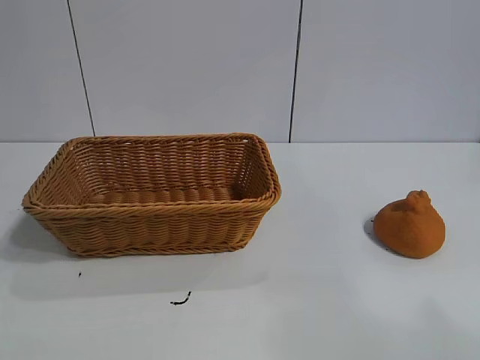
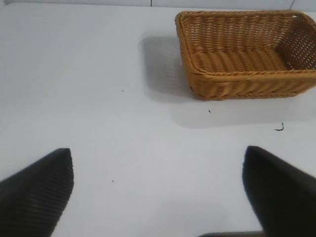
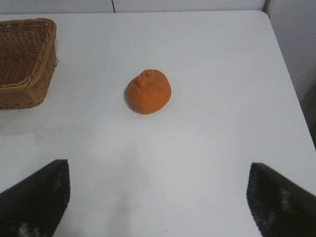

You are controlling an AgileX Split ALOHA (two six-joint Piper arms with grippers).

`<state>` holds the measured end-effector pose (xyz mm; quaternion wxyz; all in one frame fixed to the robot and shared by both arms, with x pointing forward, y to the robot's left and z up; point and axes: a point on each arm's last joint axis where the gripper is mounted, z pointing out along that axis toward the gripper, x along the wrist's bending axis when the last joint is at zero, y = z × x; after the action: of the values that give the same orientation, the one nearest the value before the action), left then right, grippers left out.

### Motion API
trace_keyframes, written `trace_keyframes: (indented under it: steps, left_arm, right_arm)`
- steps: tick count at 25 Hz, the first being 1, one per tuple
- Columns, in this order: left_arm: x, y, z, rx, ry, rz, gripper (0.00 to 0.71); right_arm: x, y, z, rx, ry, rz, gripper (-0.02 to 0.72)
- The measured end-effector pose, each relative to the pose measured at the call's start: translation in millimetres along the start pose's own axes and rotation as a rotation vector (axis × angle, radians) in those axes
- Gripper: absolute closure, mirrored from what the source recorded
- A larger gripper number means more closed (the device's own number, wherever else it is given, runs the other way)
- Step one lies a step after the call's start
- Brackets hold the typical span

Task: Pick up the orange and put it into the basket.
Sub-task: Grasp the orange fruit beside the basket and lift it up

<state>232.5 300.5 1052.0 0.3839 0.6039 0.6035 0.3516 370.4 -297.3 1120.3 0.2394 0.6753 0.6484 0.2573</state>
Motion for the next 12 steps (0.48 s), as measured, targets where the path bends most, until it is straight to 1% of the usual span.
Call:
trace_keyframes:
  steps: [3, 6, 12]
  left_arm:
    - [0.0, 0, 0, 0.0, 0.0, 0.0, 0.044]
    - [0.0, 0, 0, 0.0, 0.0, 0.0, 0.044]
    - [0.0, 0, 0, 0.0, 0.0, 0.0, 0.044]
  right_arm:
    - [2, 36, 24, 0.071, 0.004, 0.007, 0.031]
    - [5, 70, 58, 0.157, 0.011, 0.017, 0.031]
    - [8, 112, 133, 0.345, 0.022, 0.025, 0.031]
